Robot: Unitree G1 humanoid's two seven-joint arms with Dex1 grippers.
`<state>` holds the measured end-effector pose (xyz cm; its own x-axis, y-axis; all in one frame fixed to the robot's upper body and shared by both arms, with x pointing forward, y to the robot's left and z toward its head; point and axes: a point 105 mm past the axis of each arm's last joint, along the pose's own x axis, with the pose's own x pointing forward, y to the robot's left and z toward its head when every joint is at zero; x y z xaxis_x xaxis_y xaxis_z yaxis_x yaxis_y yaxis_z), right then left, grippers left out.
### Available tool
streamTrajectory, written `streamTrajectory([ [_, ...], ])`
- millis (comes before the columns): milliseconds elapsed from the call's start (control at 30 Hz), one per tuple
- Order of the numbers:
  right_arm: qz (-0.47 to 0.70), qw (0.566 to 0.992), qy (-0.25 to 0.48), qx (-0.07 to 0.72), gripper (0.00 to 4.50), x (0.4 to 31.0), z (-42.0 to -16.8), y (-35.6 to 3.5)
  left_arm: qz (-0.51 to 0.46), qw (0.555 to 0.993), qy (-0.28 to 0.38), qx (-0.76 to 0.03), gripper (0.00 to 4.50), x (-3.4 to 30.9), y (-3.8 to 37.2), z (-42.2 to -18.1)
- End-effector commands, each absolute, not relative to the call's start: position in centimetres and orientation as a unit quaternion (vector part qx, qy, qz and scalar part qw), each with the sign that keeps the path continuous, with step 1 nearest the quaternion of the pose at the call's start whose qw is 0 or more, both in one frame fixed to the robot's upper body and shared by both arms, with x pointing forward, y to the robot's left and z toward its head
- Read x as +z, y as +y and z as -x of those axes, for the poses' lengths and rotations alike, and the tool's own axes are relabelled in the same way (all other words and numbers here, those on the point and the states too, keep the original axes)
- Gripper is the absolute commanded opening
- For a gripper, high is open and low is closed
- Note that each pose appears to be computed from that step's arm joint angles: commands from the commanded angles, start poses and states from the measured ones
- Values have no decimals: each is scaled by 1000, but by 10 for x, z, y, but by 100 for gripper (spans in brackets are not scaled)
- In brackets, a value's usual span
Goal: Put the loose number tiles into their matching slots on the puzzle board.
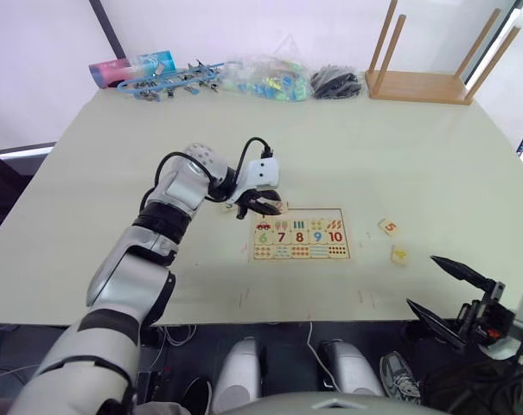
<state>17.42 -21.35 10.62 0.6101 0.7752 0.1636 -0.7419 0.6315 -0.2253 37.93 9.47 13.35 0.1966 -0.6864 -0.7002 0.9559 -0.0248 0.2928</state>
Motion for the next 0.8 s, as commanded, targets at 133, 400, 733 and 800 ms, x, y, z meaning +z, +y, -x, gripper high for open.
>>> streamTrajectory([
  [133, 76, 894, -145, 417, 450, 113, -173, -211, -370, 683, 174, -605, 99, 139, 88, -380],
  [400, 78, 894, -148, 415, 450, 112, -175, -210, -375, 675, 175, -611, 99, 138, 85, -378],
  [733, 78, 896, -144, 413, 450, 111, -172, -213, -377, 674, 178, -610, 99, 139, 82, -380],
  [800, 78, 897, -144, 411, 450, 111, -172, -213, -378, 674, 180, -609, 99, 139, 82, -380],
])
